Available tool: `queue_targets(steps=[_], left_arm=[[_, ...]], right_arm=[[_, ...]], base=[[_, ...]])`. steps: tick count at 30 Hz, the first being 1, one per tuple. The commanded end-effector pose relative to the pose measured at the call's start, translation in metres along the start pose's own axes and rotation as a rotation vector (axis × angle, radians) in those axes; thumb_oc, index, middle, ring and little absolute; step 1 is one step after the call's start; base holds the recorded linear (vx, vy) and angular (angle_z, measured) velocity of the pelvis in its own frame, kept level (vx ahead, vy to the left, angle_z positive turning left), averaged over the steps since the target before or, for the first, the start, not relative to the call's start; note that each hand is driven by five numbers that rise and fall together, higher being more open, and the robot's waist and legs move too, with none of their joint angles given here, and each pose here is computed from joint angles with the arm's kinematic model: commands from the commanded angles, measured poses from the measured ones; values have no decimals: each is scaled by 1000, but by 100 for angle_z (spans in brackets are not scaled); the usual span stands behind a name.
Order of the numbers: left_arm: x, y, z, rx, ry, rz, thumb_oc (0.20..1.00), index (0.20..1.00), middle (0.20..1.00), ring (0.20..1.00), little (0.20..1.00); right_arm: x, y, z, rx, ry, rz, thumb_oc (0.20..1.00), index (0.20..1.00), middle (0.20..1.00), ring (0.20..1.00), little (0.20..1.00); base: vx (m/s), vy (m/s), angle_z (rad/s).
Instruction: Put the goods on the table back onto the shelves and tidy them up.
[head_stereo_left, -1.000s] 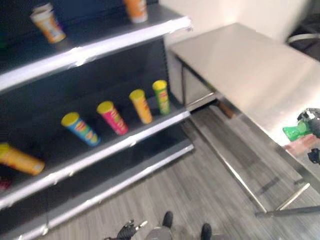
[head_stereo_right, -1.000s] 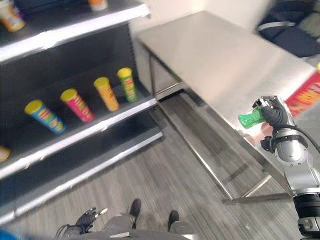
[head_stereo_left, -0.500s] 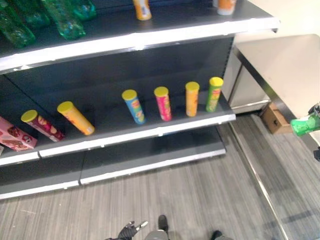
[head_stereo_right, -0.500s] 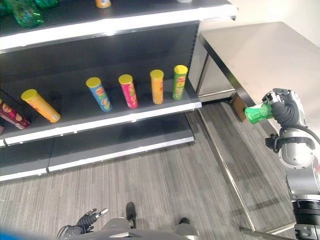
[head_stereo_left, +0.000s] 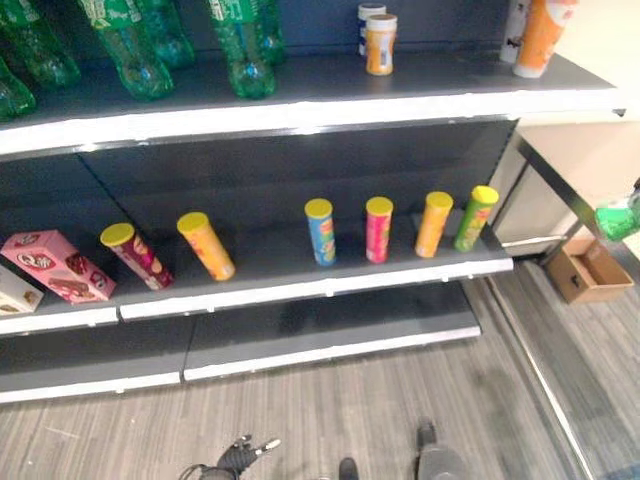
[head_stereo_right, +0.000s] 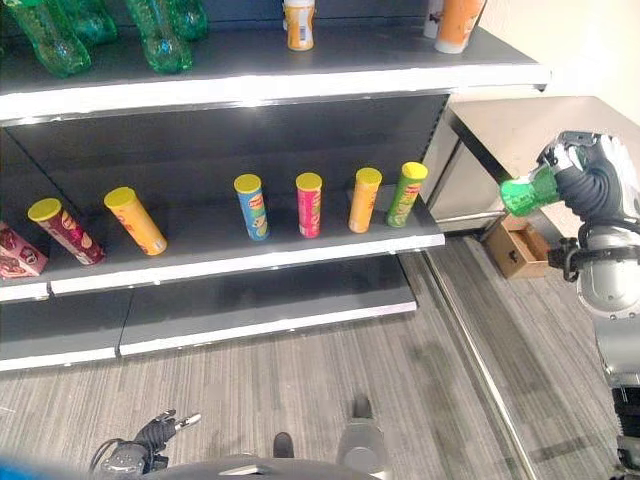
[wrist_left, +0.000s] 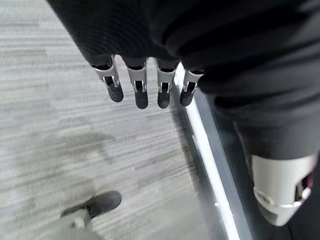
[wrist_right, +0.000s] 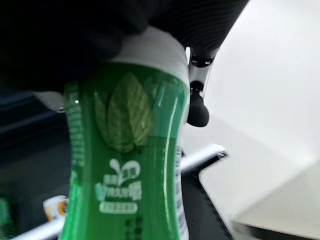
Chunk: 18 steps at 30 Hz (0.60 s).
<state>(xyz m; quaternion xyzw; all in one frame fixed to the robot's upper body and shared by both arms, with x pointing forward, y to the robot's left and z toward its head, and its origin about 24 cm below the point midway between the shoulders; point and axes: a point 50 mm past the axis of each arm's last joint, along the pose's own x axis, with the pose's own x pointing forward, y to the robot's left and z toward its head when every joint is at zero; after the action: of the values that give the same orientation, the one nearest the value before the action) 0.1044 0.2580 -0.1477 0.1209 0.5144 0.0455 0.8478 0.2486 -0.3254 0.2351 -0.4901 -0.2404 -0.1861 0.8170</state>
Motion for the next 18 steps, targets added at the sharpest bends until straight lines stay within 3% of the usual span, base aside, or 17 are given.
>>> queue_targets(steps=[1, 7, 18], left_arm=[[0, 12, 13, 28, -60, 26, 1000, 1000, 1000, 1000, 1000], [-2, 4, -3, -10, -18, 11, 1000, 1000, 1000, 1000, 1000], [-5, 4, -14, -18, 15, 13, 1000, 1000, 1000, 1000, 1000]], right_arm=[[22, -45, 20, -44, -123, -152, 200, 200, 200, 200, 200], [46, -55, 39, -55, -201, -84, 200, 200, 200, 200, 200], [83, -51, 67, -33, -280, 88, 200, 200, 200, 200, 200]], base=[[139, -216, 99], [188, -271, 68], [41, -91, 30]])
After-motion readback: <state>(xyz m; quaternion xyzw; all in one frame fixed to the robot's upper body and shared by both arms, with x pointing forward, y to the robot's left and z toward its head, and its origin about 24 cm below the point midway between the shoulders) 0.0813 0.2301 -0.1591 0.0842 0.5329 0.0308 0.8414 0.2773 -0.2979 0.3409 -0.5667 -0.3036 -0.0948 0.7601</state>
